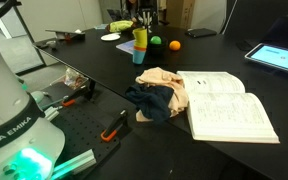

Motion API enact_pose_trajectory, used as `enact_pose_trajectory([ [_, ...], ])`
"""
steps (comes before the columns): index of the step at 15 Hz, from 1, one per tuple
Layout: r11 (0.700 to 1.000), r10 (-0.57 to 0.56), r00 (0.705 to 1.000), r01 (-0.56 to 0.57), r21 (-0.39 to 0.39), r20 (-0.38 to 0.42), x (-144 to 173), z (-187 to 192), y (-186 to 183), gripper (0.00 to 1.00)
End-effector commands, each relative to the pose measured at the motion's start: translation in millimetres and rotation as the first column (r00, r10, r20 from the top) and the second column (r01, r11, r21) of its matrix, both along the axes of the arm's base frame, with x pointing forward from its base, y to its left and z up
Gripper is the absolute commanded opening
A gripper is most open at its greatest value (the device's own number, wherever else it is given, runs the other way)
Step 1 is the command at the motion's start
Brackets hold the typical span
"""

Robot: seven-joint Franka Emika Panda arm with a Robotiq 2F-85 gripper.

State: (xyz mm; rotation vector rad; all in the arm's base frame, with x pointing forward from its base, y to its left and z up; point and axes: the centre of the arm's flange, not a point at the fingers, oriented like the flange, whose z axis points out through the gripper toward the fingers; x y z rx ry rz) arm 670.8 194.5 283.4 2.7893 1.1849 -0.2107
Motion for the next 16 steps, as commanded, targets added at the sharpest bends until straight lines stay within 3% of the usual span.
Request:
enact_pose_trajectory([
  [1, 1.0, 0.003, 1.0, -0.003, -0.015, 0.008, 2.9, 11.8, -9.5, 0.06],
  [16, 1.0, 0.026, 0.998, -0.026, -0.002, -0.052, -22.1, 11.0, 16.4, 0.07],
])
